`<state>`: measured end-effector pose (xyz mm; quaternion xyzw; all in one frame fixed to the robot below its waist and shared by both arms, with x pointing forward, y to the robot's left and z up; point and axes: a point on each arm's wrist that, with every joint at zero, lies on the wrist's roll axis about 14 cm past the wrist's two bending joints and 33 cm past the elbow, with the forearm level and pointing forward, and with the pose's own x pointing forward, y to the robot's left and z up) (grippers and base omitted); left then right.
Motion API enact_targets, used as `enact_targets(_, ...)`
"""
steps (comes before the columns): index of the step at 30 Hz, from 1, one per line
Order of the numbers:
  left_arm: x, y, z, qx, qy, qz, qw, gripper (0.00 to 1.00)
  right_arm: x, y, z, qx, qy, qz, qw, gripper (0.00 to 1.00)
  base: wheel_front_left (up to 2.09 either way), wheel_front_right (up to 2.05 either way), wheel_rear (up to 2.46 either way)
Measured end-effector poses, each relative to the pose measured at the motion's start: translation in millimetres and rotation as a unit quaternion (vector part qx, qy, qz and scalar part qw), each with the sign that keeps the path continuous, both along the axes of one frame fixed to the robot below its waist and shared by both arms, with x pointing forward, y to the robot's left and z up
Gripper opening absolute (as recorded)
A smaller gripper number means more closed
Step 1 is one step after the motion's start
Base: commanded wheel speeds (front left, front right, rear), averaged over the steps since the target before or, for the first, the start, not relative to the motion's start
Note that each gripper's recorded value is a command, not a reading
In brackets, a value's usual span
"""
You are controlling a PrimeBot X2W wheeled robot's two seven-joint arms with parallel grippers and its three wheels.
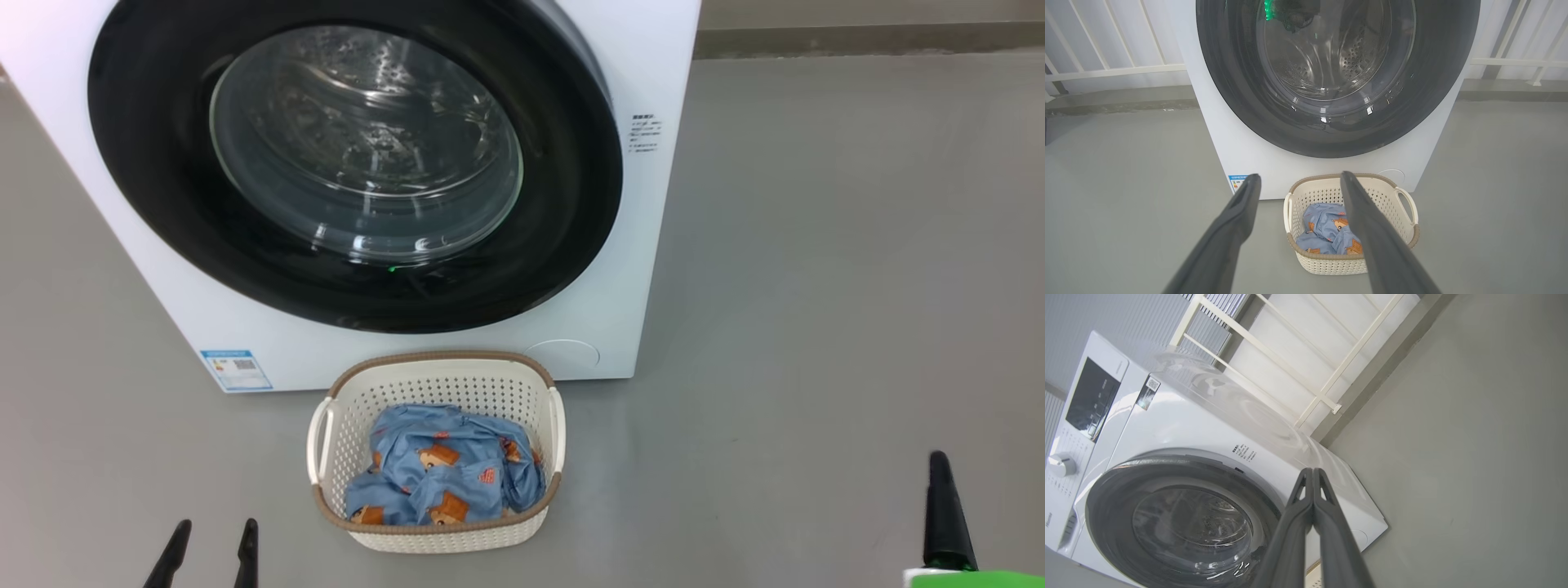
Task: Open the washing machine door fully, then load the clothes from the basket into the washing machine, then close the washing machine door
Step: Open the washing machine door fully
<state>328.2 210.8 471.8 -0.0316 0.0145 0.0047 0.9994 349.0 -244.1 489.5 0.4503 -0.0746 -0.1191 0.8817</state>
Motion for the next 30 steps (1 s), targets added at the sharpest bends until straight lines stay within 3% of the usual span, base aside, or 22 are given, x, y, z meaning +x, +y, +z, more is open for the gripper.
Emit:
enact_targets(6,-3.0,5.7,-2.5,0.0,0.005,0.008,1.0,1.0,4.9,-15.2,-23.0,0.127,0.008,-0.047,0.991,0.0,0.0,0.0,0.0)
enact_targets(10,-3.9,8.7,-3.8,-0.001,0.007,0.013,1.0,1.0,11.2,-26.1,-35.1,0.222,0.004,-0.073,0.972,0.0,0.0,0.0,0.0)
enact_targets(13,-2.5,13.0,-6.9,0.0,0.013,0.018,1.0,1.0,19.6,-48.0,-39.0,0.264,-0.003,-0.097,0.96,0.0,0.0,0.0,0.0)
enact_targets(18,6.9,17.4,-11.5,0.001,0.022,0.022,1.0,1.0,56.6,-65.6,-23.7,0.287,-0.031,-0.092,0.953,0.0,0.0,0.0,0.0)
enact_targets(30,25.4,35.1,-46.0,0.016,0.079,0.031,0.996,1.0,163.0,-43.5,3.5,0.254,-0.057,-0.017,0.965,0.0,0.0,0.0,0.0)
